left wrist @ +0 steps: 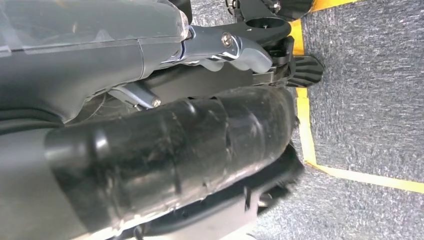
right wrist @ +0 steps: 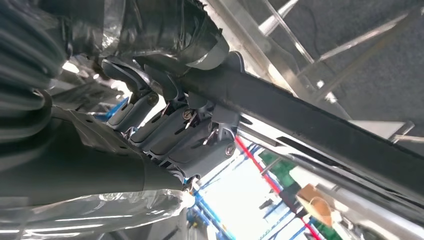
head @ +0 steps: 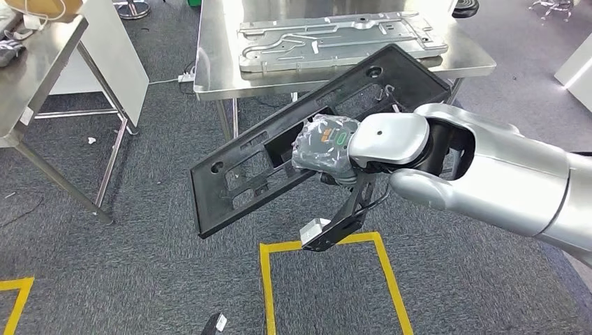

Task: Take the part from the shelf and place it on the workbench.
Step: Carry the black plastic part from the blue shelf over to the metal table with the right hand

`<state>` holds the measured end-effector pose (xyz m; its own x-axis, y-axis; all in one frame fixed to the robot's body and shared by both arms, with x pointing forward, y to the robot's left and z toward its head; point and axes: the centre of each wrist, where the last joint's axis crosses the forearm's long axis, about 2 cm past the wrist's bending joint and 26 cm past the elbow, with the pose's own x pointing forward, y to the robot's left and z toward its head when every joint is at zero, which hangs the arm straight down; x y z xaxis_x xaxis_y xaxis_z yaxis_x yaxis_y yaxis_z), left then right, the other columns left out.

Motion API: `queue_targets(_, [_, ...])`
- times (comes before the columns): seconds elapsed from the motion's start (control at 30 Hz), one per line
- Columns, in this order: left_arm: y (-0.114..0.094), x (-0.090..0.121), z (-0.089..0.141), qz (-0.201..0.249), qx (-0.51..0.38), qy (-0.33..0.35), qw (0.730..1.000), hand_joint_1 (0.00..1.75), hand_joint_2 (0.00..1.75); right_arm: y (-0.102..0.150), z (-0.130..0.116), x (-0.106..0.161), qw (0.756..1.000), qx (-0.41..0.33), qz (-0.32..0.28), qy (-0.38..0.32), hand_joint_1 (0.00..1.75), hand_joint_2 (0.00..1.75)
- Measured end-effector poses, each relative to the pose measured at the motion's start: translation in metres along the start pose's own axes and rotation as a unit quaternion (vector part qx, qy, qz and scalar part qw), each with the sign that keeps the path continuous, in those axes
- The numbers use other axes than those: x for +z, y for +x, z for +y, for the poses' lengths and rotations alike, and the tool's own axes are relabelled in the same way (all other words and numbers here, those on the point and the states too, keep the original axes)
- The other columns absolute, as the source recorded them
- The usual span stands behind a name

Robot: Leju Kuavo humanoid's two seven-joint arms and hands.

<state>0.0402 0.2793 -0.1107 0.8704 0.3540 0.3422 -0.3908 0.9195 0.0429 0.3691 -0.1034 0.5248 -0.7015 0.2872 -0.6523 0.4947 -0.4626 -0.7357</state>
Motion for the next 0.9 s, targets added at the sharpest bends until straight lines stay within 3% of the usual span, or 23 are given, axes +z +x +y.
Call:
queue_targets(0.3, [-0.003,0.0,0.004,0.005,0.004,0.004,1.0,0.0,0.0,-0.004,0.006,0.004,1.0,-0.008,-0.001,0.004,1.75,1.75])
queue_targets(0.6, [0.013,-0.003,0.0,-0.01,0.009,0.0,1.0,0.0,0.0,0.0,0.015,0.002,0.999,-0.03,-0.013,0.002,1.75,1.75])
queue_targets(0.9, [0.014,-0.004,0.002,-0.008,0.012,-0.001,1.0,0.0,0.0,0.004,0.019,0.0,0.998,-0.047,-0.028,-0.008,1.75,1.75])
